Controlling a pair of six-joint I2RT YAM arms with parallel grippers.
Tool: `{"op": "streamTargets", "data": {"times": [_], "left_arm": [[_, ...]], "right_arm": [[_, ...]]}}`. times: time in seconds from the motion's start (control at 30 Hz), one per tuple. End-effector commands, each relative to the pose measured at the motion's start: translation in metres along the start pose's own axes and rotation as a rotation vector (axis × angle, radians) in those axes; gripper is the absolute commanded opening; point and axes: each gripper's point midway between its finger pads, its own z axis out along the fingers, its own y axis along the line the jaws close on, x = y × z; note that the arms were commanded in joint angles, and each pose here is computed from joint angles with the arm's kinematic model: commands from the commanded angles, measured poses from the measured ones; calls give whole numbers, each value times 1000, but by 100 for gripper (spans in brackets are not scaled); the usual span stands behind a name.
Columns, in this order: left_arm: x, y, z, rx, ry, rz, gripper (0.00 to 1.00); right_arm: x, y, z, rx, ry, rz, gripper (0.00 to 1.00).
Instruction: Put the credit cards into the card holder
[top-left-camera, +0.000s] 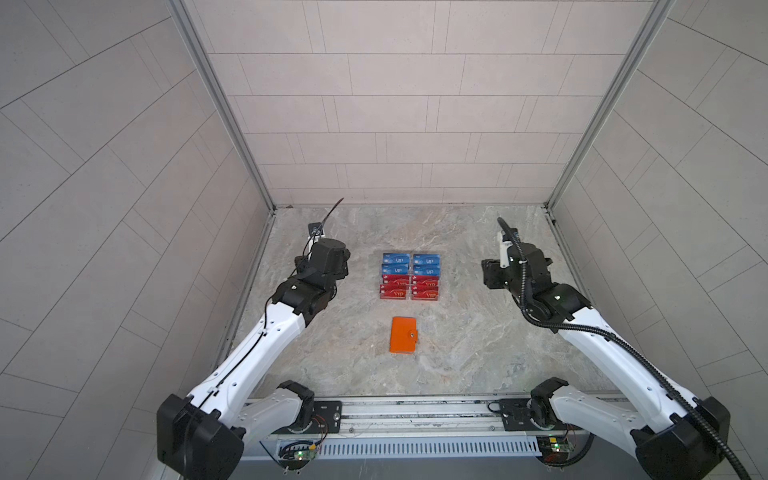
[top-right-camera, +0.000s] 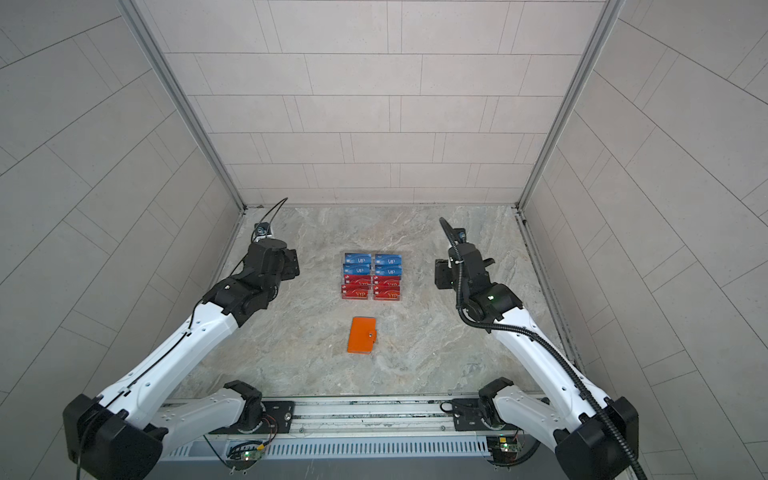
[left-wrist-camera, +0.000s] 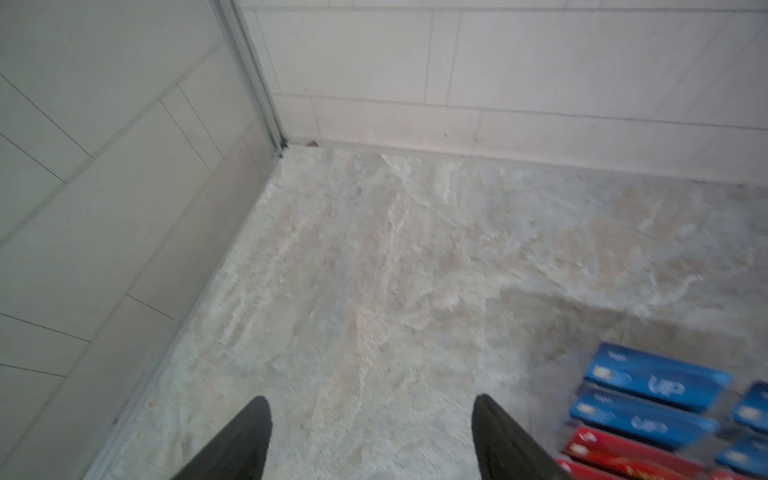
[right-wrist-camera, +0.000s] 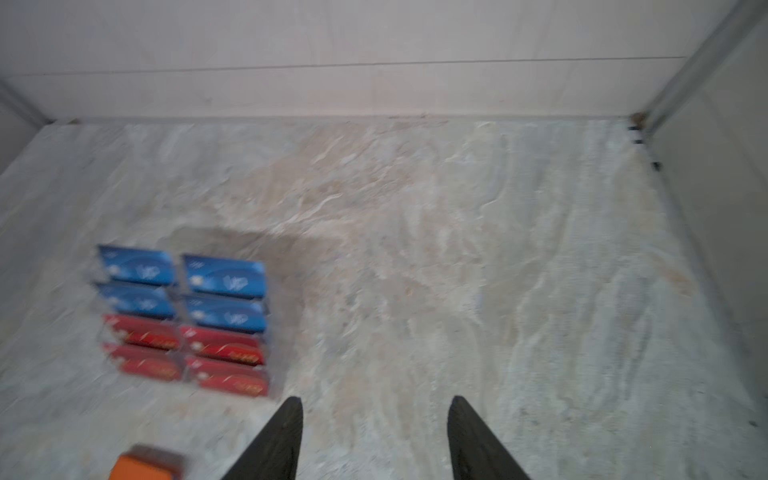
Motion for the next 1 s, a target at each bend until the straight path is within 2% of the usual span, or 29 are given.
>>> {"op": "streamTargets", "data": {"times": [0.0,0.13,0.23,0.33,0.43,0.63,0.97], "left_arm": [[47,-24,-16,179,183,6,79],[88,-53,-23,356,317,18,76],[114,-71,-26,460,402,-4,75],[130,-83,-29,533,461,-26,72],[145,-90,-29,577,508,-57,72],[169,-98,-27,627,560,-138,71],[183,-104,-20,635,598,-180,71]], "right_arm": [[62,32,-2,-56,239,-1,58],[115,83,6,-147,426,18,54],[142,117,19,-209,518,68,50],[159,149,32,-273,579,117,42],[169,168,40,-280,616,98,41],[196,177,55,-263,695,103,39],[215,173,74,-211,725,103,35]]}}
